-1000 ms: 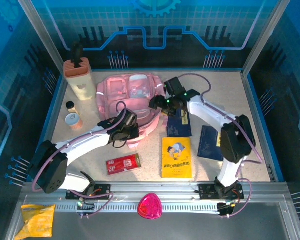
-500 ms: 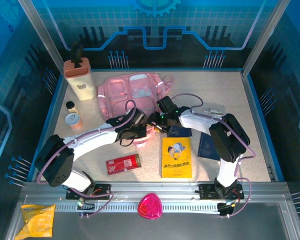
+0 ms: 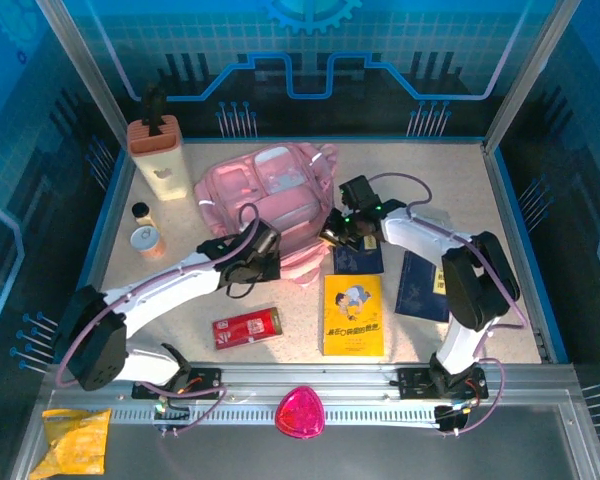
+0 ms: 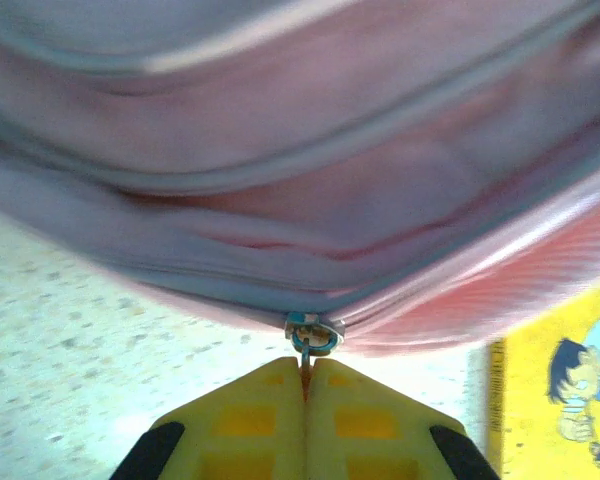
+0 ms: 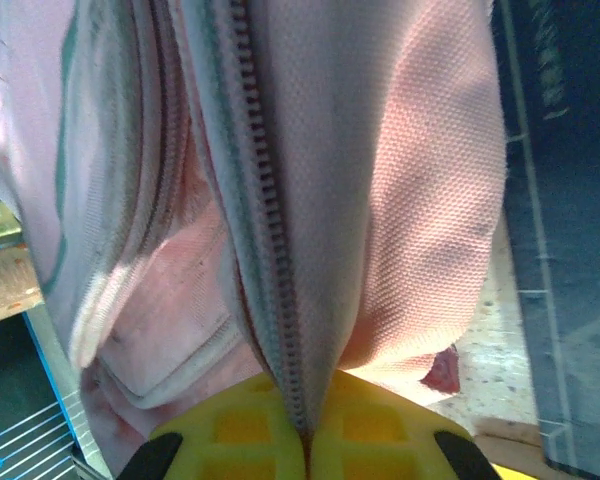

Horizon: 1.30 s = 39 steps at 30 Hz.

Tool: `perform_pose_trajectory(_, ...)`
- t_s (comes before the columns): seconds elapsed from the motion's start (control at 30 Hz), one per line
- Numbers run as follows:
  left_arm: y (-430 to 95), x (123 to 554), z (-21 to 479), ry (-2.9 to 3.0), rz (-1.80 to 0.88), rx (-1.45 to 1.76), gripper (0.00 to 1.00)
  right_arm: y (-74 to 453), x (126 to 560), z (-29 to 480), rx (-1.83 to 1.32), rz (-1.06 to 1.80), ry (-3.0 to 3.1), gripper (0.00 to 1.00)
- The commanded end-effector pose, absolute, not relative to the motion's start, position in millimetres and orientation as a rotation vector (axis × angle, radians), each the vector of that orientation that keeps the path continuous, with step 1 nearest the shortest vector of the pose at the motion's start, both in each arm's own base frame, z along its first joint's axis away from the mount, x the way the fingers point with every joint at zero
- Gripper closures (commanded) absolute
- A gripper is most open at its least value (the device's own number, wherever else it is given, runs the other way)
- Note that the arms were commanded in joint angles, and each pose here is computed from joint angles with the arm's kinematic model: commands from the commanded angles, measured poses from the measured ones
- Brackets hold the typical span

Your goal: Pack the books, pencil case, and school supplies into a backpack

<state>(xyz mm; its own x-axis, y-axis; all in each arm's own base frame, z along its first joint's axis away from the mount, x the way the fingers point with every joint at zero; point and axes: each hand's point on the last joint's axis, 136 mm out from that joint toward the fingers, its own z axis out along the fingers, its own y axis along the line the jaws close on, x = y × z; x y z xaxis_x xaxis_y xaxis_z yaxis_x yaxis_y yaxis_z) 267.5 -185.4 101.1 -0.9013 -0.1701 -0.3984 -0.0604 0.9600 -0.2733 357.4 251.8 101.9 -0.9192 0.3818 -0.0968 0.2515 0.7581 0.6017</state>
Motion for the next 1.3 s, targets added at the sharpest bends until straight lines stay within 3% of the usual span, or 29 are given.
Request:
perform_pose_trajectory(0.0, -131.2, 244.5, 77.3, 2.791, -0.183, -0.238, 1.00, 232.9, 381.3, 144.8, 0.429, 0.863, 2.610, 1.00)
perform_pose_trajectory(0.6, -17.2, 319.6, 66.4, 2.621, 0.021, -0.616, 1.00, 233.0, 368.4, 158.1, 0.356, 0.868, 2.638, 1.00)
perform_pose_trajectory(0.8, -31.4, 340.3, 80.9, 2.534, -0.166, -0.564, 1.00, 237.1, 369.8, 160.9, 0.330, 0.862, 2.625, 1.00)
perform_pose_trajectory(0.93, -5.3, 346.8, 85.5, 2.558, 0.023, -0.535, 1.00, 244.7, 364.4, 152.8, 0.291, 0.842, 2.663, 1.00)
perform_pose_trajectory(1.07, 12.3, 353.1, 91.0, 2.505, 0.057, -0.549, 1.00, 231.3, 365.7, 141.0, 0.338, 0.841, 2.660, 1.00)
perform_pose_trajectory(1.27, 23.5, 370.8, 87.1, 2.459, 0.115, -0.577, 1.00, 252.2, 355.3, 128.6, 0.271, 0.845, 2.700, 1.00)
